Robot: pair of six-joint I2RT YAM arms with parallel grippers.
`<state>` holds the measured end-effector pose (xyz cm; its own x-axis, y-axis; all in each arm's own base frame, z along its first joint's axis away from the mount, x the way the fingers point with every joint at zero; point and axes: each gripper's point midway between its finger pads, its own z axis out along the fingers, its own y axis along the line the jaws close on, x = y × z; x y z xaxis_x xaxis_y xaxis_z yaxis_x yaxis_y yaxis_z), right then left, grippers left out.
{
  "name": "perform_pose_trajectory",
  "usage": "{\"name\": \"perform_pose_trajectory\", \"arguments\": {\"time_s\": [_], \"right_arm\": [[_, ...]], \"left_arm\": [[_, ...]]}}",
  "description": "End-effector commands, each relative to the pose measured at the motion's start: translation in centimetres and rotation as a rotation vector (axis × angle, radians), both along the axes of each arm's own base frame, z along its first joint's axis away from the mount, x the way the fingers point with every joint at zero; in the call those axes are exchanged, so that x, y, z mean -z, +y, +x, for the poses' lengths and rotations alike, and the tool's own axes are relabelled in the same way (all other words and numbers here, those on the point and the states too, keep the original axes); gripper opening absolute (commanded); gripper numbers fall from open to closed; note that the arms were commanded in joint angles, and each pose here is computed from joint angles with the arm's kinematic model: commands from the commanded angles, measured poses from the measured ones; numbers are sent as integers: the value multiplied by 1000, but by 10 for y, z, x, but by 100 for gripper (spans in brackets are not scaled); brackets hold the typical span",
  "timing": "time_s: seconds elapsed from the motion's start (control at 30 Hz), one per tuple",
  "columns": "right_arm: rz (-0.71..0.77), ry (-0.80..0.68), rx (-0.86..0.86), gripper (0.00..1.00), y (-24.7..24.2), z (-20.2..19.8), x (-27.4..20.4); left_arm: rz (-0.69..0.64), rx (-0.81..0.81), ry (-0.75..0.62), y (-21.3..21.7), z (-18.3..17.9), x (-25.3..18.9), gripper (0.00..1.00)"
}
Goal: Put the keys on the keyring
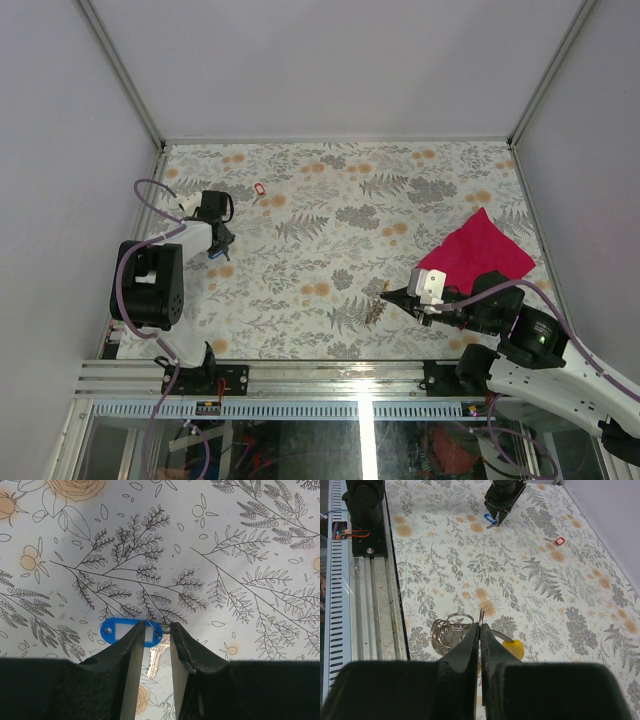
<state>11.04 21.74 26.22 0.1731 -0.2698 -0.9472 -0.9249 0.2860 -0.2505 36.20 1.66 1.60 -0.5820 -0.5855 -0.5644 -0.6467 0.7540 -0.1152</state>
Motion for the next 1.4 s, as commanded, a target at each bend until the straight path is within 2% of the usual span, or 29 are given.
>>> {"name": "perform_pose_trajectory", "arguments": {"time_s": [0.0, 0.3, 0.5, 0.7, 0.97, 1.23, 1.37], "right_arm": [[53, -40, 8, 0, 3, 4, -17], [50, -33, 4, 0, 4, 4, -15], [54, -32, 6, 0, 3, 3, -16], [45, -13, 12, 0, 3, 4, -17], [37, -7, 9, 0, 5, 4, -15], [56, -22, 20, 0, 3, 5, -18], [57, -19, 30, 0, 3, 7, -19]], "left_arm": [[14, -17, -72, 5, 21, -10, 26], [28, -16, -65, 8, 20, -9, 16], [33, -12, -61, 8, 18, -9, 0], [23, 43, -95, 3, 14, -30, 0], [-19, 321, -249, -43, 11, -101, 0], [-85, 774, -459, -150, -14, -188, 0], [-82, 904, -513, -193, -31, -218, 0]]}}
